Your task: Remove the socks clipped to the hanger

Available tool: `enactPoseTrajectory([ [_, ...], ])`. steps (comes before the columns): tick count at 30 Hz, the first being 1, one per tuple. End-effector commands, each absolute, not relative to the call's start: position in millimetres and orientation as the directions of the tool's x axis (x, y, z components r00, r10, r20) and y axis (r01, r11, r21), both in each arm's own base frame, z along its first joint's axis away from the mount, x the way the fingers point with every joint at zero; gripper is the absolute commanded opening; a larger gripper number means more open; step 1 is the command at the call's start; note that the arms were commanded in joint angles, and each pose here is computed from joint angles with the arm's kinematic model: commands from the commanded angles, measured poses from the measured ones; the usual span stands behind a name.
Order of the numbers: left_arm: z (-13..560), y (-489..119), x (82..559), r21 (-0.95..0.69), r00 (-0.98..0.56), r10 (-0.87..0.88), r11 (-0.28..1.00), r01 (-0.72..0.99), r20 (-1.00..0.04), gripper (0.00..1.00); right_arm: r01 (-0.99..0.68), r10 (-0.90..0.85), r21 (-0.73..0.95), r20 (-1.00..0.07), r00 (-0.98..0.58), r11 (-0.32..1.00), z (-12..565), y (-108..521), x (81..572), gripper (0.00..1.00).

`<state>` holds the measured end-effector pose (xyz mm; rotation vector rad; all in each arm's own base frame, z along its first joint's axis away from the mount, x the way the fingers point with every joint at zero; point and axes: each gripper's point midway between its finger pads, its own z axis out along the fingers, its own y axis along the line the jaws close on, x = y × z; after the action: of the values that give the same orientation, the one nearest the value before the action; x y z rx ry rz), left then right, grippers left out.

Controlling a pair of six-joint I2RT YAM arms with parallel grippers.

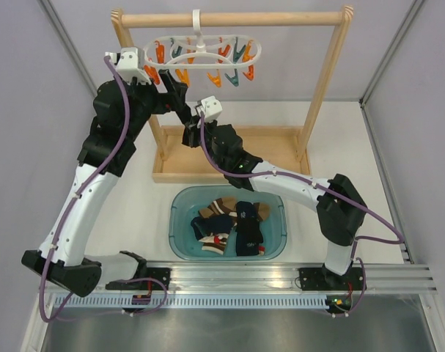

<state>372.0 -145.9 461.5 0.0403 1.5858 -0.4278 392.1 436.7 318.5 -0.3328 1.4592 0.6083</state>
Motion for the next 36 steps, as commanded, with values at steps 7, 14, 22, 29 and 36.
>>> enactPoseTrajectory([
  [7, 466, -139, 379, -0.331, -0.127, -0.307, 0.900, 0.283, -0.943, 0.97, -0.600, 0.231, 0.170, -0.973, 0.025, 0.782, 350, 432, 381, 0.03],
  [14, 460, -139, 396, -0.346, -0.160, -0.311, 0.894, 0.286, -0.937, 0.94, -0.601, 0.237, 0.175, -0.971, 0.024, 0.780, 353, 428, 378, 0.03],
  [22, 455, -141, 418, -0.352, -0.178, -0.312, 0.892, 0.282, -0.933, 0.84, -0.611, 0.242, 0.176, -0.970, 0.027, 0.772, 359, 425, 373, 0.03],
  [29, 458, -144, 426, -0.368, -0.178, -0.328, 0.883, 0.292, -0.928, 0.73, -0.617, 0.245, 0.176, -0.969, 0.027, 0.767, 360, 422, 369, 0.03],
  [36, 454, -148, 435, -0.385, -0.190, -0.341, 0.876, 0.292, -0.921, 0.64, -0.622, 0.242, 0.176, -0.970, 0.022, 0.763, 358, 421, 366, 0.03],
])
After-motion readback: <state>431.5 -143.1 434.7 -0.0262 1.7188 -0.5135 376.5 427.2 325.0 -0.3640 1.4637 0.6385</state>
